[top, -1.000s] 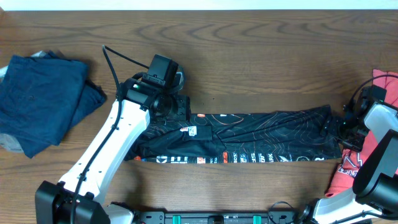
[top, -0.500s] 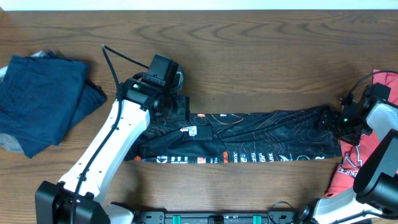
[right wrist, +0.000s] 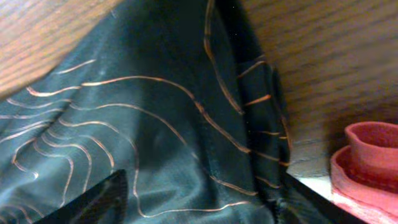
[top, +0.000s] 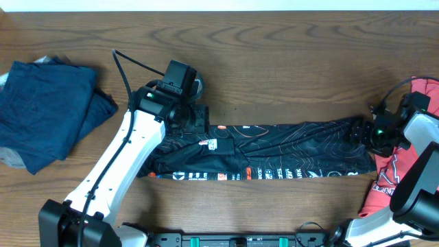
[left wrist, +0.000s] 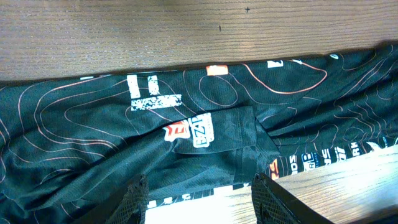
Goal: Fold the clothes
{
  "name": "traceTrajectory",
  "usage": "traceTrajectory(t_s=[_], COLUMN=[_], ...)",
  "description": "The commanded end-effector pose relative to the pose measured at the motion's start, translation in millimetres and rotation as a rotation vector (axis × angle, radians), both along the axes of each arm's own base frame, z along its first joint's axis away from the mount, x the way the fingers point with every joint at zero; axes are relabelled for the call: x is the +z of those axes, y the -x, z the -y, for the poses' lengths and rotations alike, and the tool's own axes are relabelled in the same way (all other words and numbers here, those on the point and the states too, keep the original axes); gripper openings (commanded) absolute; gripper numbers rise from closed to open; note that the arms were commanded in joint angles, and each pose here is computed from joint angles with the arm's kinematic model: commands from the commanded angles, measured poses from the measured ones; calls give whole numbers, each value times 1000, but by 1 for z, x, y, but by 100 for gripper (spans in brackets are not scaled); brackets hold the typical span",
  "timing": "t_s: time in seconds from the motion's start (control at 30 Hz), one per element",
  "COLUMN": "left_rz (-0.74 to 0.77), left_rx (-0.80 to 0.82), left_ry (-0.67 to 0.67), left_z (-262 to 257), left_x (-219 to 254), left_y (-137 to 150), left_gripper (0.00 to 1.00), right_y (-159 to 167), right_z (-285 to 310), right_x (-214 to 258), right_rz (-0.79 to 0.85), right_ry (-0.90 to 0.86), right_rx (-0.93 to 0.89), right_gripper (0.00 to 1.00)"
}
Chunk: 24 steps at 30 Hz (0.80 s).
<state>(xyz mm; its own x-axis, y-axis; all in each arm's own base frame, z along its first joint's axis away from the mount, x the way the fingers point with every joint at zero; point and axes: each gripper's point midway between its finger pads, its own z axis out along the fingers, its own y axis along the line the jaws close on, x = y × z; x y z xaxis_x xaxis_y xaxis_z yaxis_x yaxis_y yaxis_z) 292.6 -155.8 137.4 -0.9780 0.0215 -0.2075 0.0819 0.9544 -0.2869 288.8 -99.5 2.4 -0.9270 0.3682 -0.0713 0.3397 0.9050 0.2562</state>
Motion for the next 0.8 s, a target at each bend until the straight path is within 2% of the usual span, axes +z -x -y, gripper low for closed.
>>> traceTrajectory(t_s=[0.0, 0.07, 0.2, 0.23, 0.37, 0.53, 0.67, 0.77], left_rz=[16, 16, 14, 13, 8, -14, -33, -43], left_rx=[-1, -1, -1, -1, 9, 61, 112, 138], left_ry=[-8, -8, -9, -10, -29, -50, -55, -58], left_z=[-2, -2, -2, -2, -7, -26, -43, -51], left_x=[4, 4, 4, 4, 2, 0, -1, -2], left_y=[-4, -4, -3, -3, -2, -4, -6, -7], left_gripper=[55, 55, 55, 55, 55, 54, 54, 54], right_y=[14, 14, 14, 13, 6, -18, -31, -27], right_z=[2, 4, 4, 4, 7, 9, -11, -38], right_x=[-16, -16, -16, -15, -2, 49, 93, 110], right_rz=[-70, -73, -71, -72, -71, -7, 63, 59], right_ry=[12, 22, 22, 22, 21, 53, 100, 124], right_rx=[0, -1, -2, -8, -33, -4, 74, 134], right_gripper=[63, 49, 5, 1, 1, 1, 1, 1])
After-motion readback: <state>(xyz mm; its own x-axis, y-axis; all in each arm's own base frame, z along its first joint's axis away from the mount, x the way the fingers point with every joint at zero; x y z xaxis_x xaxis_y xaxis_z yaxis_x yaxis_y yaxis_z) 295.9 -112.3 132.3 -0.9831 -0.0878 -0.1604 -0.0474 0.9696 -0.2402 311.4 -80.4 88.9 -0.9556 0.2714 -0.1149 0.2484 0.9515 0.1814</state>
